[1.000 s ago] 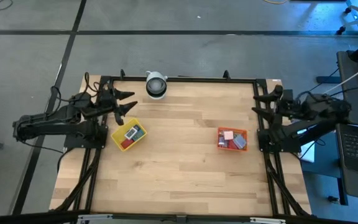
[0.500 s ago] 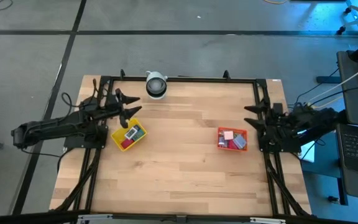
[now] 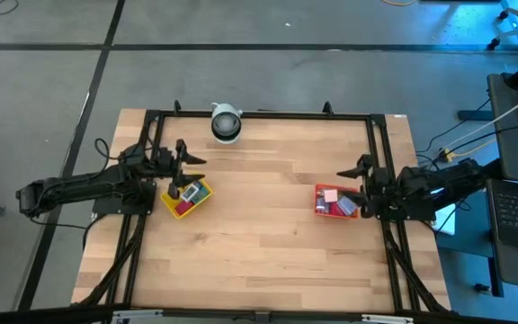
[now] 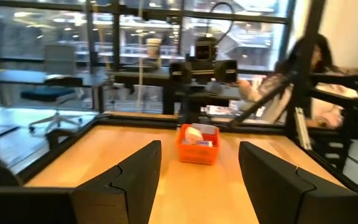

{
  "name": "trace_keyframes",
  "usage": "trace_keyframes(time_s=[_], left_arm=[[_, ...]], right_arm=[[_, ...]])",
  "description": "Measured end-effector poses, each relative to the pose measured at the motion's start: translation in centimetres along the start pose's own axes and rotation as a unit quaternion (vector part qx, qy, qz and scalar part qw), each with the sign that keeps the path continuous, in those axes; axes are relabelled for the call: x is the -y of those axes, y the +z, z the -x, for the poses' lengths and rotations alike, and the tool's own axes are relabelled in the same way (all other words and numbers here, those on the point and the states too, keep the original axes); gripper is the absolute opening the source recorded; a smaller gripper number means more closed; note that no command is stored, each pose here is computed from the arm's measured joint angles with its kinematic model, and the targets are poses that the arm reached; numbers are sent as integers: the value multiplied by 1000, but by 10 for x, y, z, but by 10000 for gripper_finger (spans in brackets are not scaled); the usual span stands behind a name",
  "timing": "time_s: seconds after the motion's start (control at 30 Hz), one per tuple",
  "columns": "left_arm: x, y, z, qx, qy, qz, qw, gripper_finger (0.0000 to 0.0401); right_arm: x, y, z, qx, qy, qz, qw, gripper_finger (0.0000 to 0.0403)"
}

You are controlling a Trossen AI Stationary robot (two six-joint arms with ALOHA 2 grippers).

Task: Pick & Place Office items
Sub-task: Return to Home Position

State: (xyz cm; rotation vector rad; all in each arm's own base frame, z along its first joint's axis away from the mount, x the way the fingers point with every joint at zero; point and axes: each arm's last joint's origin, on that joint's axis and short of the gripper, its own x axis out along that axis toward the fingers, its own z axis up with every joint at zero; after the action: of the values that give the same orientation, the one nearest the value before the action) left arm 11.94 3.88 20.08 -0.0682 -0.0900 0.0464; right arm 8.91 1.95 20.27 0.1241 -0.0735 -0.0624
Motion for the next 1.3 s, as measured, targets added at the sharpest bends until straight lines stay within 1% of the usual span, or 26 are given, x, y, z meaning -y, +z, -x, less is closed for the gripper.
trace_keyframes(time_s=[0.13, 0.2, 0.33, 0.47, 0.57, 0.7, 0.8, 0.97, 1.13, 1.3], left_arm=[[1, -4, 1, -3, -21, -13, 1000, 212], [1, -7, 1, -4, -22, -19, 1000, 212], [1, -10, 1, -10, -22, -19, 1000, 212], [1, -10, 1, -10, -22, -19, 1000, 212], [1, -10, 1, -10, -22, -26, 999, 212], [1, -10, 1, -11, -22, -28, 999, 212], [1, -10, 1, -10, -18, -28, 999, 212], [-2, -11, 1, -16, 17, -25, 999, 212], [-1, -11, 1, -17, 13, -26, 999, 212], [-1, -16, 2, -38, 6, -18, 999, 212]], right_arm=[[-2, -7, -1, -6, 40, 33, 999, 272], [-3, -11, -2, -8, 55, 53, 997, 272], [-3, -18, -3, -2, 73, 68, 995, 272], [0, -29, -6, -4, 79, 80, 994, 267], [2, -28, -6, 1, 70, 81, 994, 254], [4, -28, -7, 0, 73, 96, 993, 237], [7, -28, -8, -1, 60, 103, 993, 230], [11, -27, -8, 1, 25, 111, 994, 226], [13, -27, -9, 2, -3, 103, 995, 226], [16, -25, -8, 6, -60, 86, 994, 226]])
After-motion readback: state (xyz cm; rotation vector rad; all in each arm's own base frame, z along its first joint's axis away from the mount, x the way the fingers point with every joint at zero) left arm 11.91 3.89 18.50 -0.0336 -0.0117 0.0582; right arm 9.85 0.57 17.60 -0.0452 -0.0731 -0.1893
